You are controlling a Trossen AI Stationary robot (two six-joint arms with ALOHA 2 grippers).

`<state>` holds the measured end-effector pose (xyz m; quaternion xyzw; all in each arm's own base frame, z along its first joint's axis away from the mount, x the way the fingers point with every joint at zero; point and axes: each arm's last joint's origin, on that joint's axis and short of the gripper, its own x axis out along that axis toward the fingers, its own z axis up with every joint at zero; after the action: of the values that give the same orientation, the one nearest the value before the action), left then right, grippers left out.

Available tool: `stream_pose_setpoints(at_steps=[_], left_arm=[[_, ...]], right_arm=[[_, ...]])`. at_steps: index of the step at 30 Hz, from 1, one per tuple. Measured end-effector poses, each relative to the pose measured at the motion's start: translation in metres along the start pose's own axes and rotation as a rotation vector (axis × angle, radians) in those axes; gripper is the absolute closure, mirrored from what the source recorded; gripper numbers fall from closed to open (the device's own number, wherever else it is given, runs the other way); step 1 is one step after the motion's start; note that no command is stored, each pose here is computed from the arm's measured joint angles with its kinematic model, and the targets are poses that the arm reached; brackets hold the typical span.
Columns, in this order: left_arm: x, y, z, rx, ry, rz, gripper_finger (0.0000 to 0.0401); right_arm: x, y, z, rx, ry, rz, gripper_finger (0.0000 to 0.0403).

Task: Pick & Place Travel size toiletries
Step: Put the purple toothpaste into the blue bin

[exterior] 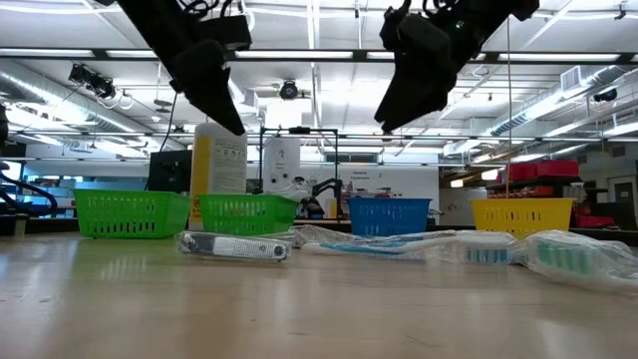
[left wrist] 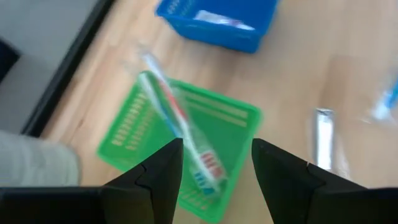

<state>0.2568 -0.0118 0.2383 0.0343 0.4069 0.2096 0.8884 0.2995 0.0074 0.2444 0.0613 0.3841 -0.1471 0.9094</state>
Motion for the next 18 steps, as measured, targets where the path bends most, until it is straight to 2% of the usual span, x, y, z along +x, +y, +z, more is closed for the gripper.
stream_pose_setpoints(at_steps=[4,9,15,18], left_arm=[[-0.002,-0.007,-0.002,0.083,0.008,-0.069,0.02],[-0.003,-0.01,-0.003,0.187,0.003,-0.084,0.02],[-0.006,-0.009,-0.003,0.188,0.01,-0.118,0.02],[-0.003,-0.01,-0.006,0.209,-0.002,-0.125,0.02]], right_arm=[[0.006,0.012,-0.006,-0.024,0.029,0.025,0.0167],[0.004,0.036,-0.015,-0.04,0.069,0.14,0.0169],[-0.009,0.067,-0.028,0.002,0.084,0.203,0.0189],[-0.014,0.077,-0.033,0.015,0.064,0.176,0.0193]])
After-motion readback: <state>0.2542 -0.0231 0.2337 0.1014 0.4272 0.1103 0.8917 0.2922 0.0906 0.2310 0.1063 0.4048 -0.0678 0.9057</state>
